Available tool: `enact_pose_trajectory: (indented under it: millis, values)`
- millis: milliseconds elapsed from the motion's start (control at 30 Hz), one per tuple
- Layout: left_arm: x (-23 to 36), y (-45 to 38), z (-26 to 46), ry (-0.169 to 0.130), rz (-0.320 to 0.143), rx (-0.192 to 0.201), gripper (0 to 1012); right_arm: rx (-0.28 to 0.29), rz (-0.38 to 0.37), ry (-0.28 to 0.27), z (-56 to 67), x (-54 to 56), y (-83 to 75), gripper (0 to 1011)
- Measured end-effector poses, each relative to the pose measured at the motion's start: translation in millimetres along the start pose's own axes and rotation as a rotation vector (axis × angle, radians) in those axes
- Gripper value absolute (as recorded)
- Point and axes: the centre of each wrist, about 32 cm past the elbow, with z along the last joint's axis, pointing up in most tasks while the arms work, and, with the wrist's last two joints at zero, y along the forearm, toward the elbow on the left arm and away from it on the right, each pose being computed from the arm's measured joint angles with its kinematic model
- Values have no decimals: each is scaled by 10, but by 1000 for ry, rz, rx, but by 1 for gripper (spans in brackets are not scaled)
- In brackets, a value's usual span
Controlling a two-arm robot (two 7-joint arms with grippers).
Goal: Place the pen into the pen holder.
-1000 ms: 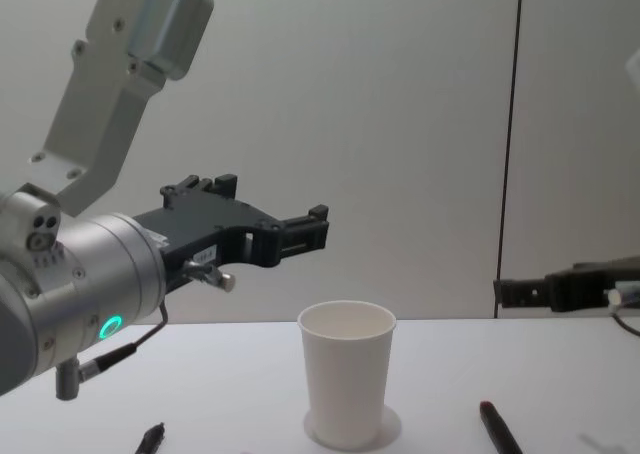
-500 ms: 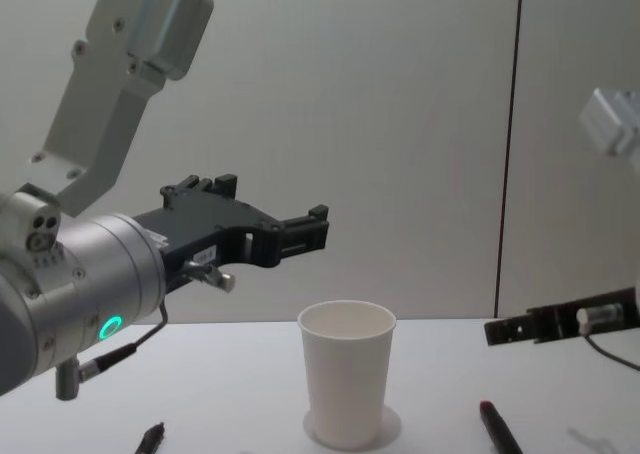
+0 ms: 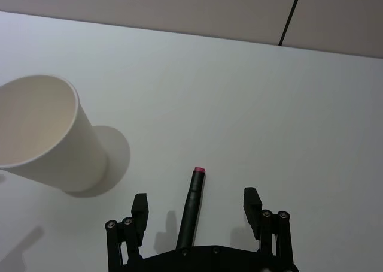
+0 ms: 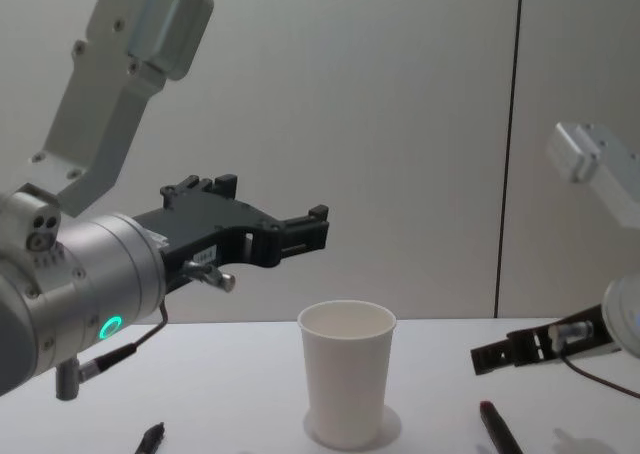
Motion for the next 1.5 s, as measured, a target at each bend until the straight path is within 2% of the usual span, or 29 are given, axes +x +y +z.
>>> enact_pose_trajectory:
  millis: [433, 700, 1133, 1500]
  values:
    - [0, 0, 0, 0, 0, 0, 1003, -92, -32, 33, 79, -45, 176, 1002]
    - [0, 0, 0, 0, 0, 0, 1003, -132, -50, 27, 122, -73, 298, 1002]
    - [0, 0, 0, 0, 0, 0, 1003, -146, -55, -15, 202, -146, 436, 1002]
    - [0, 0, 0, 0, 0, 0, 1003, -153, -60, -35, 217, -181, 531, 1002]
